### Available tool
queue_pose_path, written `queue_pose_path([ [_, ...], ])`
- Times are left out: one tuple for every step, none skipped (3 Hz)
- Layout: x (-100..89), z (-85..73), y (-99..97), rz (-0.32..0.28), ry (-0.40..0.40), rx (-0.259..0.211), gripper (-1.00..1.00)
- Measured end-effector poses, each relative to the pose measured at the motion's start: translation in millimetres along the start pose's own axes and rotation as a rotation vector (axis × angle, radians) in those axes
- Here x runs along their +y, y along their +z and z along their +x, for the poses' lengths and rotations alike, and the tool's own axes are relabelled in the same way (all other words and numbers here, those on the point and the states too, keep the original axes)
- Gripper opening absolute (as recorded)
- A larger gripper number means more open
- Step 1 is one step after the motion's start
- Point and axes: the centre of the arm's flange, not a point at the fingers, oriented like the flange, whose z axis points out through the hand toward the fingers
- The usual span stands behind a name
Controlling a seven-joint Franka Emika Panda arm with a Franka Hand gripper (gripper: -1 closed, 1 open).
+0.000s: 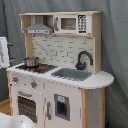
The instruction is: Play with the kitchen
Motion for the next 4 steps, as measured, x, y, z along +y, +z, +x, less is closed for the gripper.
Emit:
queue_pose_path([
  [10.3,11.2,14.4,0.075,0.001,-0.027,1.0],
  [17.7,17.4,26.1,0.139,-0.008,-0.055,1.0],
  [21.8,21.5,37.8,0.209,-0.022,-0.084,1.0],
  [22.7,24.9,49.7,0.282,-0.038,-0.108,1.0],
])
